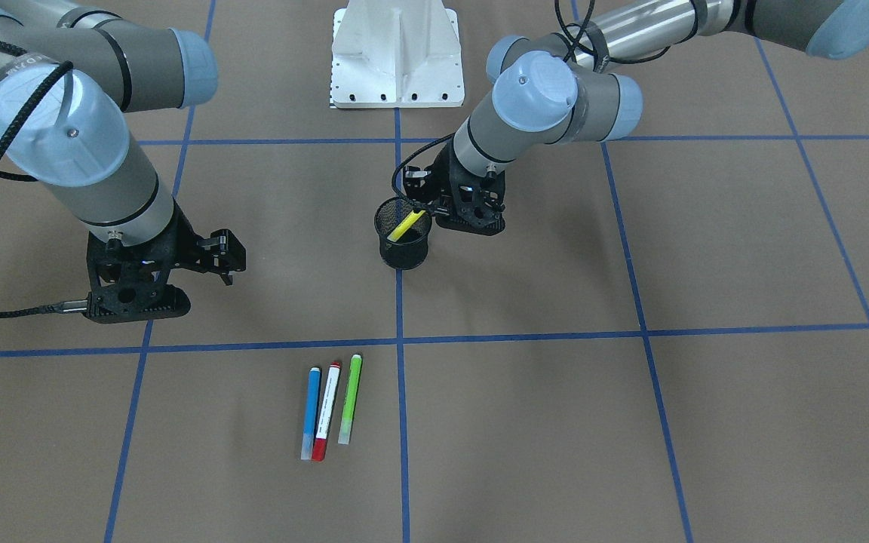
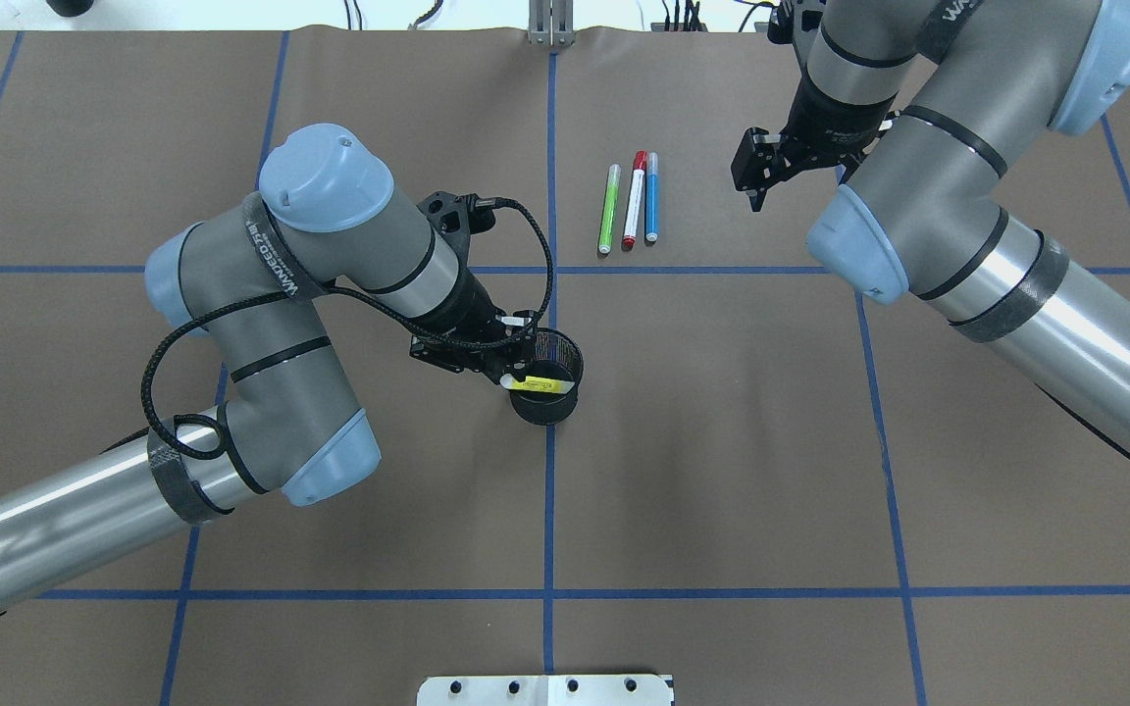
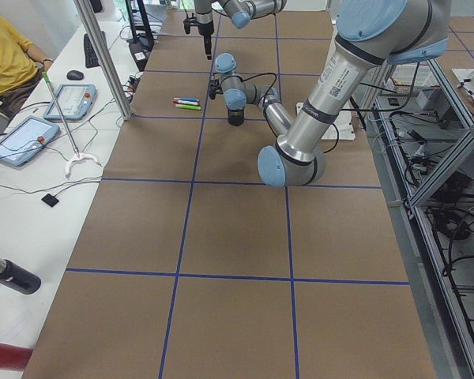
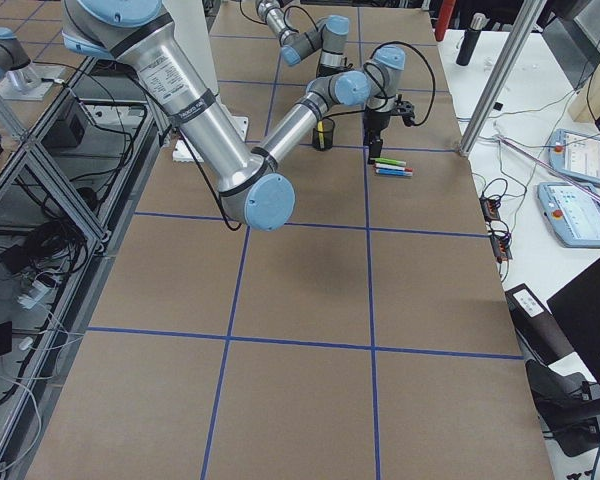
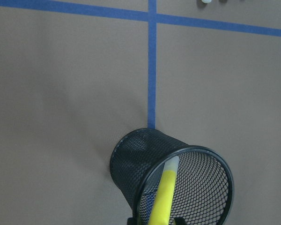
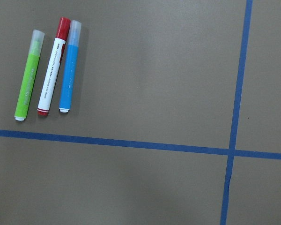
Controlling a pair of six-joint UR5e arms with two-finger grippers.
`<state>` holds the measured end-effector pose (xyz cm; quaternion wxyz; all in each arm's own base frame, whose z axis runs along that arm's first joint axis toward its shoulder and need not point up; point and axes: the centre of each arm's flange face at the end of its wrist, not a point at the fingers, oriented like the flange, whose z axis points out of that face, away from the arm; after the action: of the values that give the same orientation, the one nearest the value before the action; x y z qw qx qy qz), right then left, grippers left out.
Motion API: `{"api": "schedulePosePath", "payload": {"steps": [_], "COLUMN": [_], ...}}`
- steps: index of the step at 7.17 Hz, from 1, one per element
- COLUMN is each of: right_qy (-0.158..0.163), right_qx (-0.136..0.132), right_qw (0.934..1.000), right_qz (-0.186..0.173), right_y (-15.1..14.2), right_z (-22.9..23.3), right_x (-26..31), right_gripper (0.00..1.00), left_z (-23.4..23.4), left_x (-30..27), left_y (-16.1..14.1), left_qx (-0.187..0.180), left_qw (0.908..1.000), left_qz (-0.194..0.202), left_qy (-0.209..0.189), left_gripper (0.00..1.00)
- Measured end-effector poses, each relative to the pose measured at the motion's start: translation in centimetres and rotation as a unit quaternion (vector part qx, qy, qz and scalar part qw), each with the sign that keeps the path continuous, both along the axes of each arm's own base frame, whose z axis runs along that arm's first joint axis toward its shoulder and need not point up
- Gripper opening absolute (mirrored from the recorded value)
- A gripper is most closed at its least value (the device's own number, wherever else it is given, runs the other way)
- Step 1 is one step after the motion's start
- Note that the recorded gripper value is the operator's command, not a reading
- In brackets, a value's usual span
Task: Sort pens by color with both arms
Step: 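Lower the left gripper into the cup and grasp the yellow highlighter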
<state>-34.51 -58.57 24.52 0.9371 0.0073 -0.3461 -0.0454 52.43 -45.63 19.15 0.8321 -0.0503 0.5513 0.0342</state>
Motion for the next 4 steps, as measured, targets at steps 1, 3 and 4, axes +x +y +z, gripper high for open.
{"api": "schedulePosePath", "payload": {"steps": [1,3,4], "right_qy": [0.0,-0.001,-0.001], "right_qx": [0.0,0.001,0.001], "right_qw": [1.0,1.0,1.0], "right_qz": [0.0,-0.001,-0.001], "right_y": [0.02,0.07,0.07], "right_z": [-0.03,-0.1,-0.16], "right_x": [-0.04,-0.07,-0.07], "right_gripper": [1.0,1.0,1.0], "left_z": [0.19,0.23,-0.02], "left_x": [-0.02,-0.11,-0.29], "left_y": [0.1,0.21,0.34], "left_qx": [-0.004,-0.006,-0.004], "left_qw": [1.0,1.0,1.0], "left_qz": [0.003,0.005,0.005], "left_qy": [0.0,0.001,0.003], "left_gripper": [0.15,0.02,0.0]}}
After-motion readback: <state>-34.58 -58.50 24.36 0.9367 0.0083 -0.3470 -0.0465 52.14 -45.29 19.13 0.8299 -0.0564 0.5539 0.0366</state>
